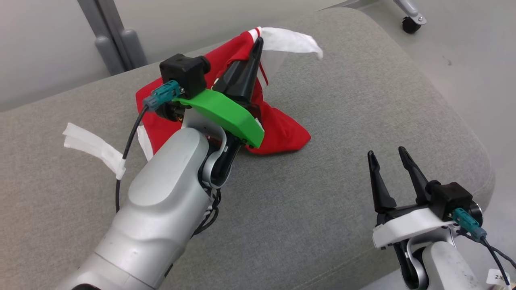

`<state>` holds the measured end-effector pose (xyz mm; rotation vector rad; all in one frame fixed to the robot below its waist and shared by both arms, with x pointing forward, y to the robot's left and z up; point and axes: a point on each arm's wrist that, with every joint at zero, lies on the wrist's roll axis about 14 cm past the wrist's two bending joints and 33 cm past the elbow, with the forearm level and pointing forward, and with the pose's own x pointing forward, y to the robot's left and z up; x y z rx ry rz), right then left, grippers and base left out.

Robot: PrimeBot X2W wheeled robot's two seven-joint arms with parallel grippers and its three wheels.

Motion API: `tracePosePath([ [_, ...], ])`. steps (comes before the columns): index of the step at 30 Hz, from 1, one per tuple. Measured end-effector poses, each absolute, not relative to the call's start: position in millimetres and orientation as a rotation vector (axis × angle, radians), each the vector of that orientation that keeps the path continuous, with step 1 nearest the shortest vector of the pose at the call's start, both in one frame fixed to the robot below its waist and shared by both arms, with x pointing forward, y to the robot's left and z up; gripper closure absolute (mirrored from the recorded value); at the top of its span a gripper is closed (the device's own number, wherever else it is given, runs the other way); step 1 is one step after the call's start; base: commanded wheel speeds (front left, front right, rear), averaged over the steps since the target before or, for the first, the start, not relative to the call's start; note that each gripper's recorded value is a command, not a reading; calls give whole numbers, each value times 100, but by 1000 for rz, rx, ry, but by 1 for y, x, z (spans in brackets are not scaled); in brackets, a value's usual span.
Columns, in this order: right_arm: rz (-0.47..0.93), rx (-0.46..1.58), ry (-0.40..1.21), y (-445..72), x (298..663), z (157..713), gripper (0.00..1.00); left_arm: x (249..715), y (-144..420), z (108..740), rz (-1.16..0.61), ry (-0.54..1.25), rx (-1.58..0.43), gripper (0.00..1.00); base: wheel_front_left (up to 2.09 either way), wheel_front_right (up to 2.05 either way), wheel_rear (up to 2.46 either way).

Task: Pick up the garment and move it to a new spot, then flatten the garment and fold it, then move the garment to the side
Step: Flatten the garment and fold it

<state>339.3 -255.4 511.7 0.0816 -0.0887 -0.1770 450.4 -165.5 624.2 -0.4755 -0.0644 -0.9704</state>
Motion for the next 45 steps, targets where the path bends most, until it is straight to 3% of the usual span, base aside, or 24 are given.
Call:
tracePosePath([
  [4,-175,85,-79,-255,341,507,0,446,-149,601,-952,7,-461,100,0,0,0],
  [13,-59,94,-75,-219,367,505,0,428,-24,481,-696,324,-304,100,0,0,0],
  [20,21,102,-70,-193,384,503,0,400,49,437,-543,504,-235,100,0,0,0],
  [37,57,89,-77,-182,382,506,0,439,140,450,-193,423,-43,100,0,0,0],
  [45,63,94,-68,-179,380,503,0,408,149,459,-150,429,-81,100,0,0,0],
])
